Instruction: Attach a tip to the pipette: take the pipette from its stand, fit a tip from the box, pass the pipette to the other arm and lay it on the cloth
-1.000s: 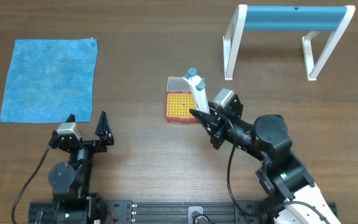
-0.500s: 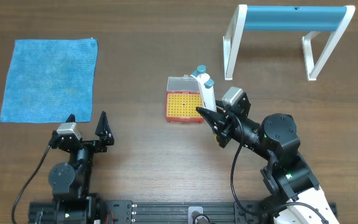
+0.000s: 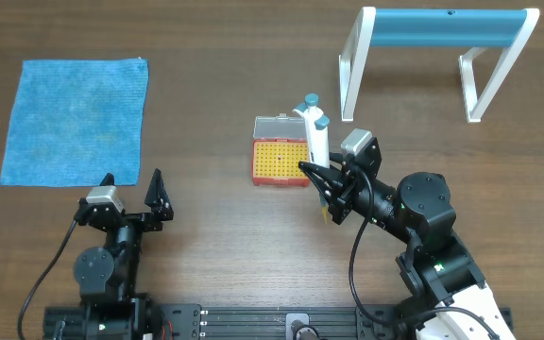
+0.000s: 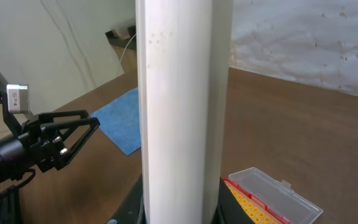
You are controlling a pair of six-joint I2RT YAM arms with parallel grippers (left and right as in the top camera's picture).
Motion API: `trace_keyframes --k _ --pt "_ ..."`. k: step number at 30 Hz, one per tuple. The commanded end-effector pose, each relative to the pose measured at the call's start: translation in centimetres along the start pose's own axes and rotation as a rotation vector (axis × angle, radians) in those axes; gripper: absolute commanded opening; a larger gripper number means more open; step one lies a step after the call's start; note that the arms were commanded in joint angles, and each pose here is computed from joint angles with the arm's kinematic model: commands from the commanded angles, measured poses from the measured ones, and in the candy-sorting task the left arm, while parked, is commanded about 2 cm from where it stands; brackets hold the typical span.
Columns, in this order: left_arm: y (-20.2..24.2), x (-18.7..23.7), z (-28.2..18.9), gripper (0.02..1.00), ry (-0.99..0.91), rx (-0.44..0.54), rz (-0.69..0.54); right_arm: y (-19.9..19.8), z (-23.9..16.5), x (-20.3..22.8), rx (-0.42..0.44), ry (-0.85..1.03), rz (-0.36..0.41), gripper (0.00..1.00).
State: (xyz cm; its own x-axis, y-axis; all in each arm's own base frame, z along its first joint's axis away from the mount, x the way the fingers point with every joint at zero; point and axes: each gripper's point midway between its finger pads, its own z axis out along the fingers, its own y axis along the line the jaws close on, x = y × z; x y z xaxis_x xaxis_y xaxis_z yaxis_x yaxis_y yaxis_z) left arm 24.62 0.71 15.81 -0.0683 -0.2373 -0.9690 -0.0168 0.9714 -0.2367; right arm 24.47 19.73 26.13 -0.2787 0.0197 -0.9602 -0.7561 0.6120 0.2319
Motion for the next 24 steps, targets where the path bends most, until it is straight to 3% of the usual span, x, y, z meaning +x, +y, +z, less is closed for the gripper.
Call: trace_keyframes --k 1,9,11,13,17,24 --pt "-0.2 0.1 0.0 0.928 0.003 0.008 0.009 0.1 -0.4 -2.0 0.010 -0.044 -0.003 0.080" --pt "-0.2 0.0 0.0 0.928 -0.003 0.011 0.008 0.0 -0.3 -1.8 0.009 -0.037 0.101 0.080" --pt "-1.0 0.1 -0.1 0.928 0.005 0.057 -0.032 0.0 -0.2 -1.7 0.009 -0.033 0.122 0.080" --pt "-3.2 0.2 -0.3 0.928 0.038 0.181 -0.219 -0.1 0.0 -1.5 0.010 -0.026 0.143 0.080" --pt "-9.6 1.8 -3.1 0.930 0.356 0.508 -0.794 -0.2 0.1 -1.3 0.011 -0.020 0.153 0.080" --pt "-11.0 2.1 -4.1 0.928 0.529 0.525 -1.123 -0.2 0.1 -1.3 0.009 -0.020 0.218 0.080"
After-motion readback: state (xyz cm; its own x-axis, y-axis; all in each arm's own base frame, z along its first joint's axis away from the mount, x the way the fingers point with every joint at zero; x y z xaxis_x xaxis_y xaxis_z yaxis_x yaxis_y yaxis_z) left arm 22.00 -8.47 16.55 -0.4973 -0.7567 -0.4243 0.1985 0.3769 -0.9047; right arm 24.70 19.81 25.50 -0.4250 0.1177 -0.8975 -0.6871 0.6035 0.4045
